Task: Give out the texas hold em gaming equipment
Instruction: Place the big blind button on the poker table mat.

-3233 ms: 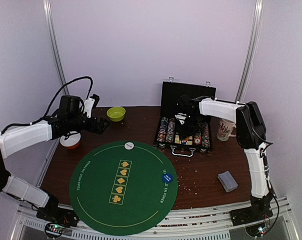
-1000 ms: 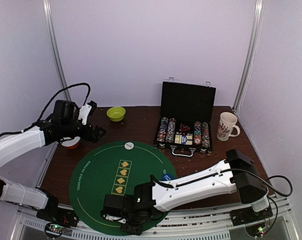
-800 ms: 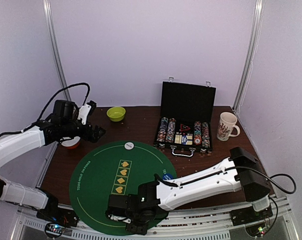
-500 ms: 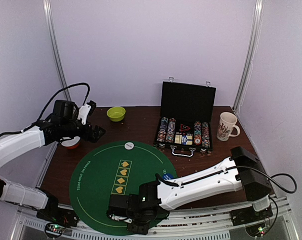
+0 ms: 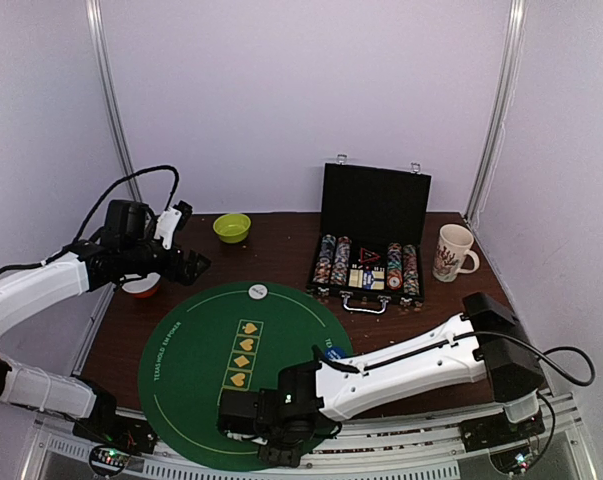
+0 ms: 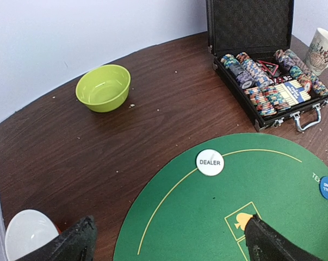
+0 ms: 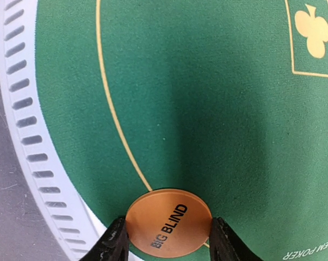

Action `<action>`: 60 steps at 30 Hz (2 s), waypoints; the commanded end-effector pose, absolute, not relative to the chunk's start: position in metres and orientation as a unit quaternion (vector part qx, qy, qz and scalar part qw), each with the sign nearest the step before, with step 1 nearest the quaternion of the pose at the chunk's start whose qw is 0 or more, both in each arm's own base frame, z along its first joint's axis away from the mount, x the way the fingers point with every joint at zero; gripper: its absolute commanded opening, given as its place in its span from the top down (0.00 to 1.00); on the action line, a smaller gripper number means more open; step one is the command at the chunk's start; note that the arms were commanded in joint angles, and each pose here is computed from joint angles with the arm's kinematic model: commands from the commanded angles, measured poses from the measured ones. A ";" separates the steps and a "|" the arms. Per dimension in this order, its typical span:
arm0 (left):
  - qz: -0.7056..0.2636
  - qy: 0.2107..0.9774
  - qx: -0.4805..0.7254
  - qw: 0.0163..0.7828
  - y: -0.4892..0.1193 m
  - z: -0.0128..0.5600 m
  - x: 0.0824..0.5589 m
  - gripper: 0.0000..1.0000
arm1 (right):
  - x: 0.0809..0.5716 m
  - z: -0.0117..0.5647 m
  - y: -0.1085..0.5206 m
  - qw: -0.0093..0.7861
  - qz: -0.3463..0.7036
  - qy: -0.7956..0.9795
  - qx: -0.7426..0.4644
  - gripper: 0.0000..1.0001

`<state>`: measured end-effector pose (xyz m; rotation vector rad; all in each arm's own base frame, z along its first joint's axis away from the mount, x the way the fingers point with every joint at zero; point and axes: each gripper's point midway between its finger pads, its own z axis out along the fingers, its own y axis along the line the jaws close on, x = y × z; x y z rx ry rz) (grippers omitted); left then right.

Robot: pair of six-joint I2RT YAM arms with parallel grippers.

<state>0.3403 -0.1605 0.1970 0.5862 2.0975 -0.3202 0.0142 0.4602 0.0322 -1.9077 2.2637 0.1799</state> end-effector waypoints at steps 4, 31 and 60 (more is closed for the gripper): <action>-0.134 0.839 0.245 0.467 -0.161 0.205 0.340 0.02 | 0.013 0.056 0.475 0.103 0.080 0.747 -0.652 0.62; -0.140 0.846 0.207 0.470 -0.143 0.205 0.348 0.02 | 0.137 0.091 0.708 0.398 0.295 0.718 -0.489 0.62; -0.143 0.842 0.208 0.476 -0.142 0.209 0.346 0.02 | 0.162 0.019 0.701 0.399 0.232 0.741 -0.488 0.49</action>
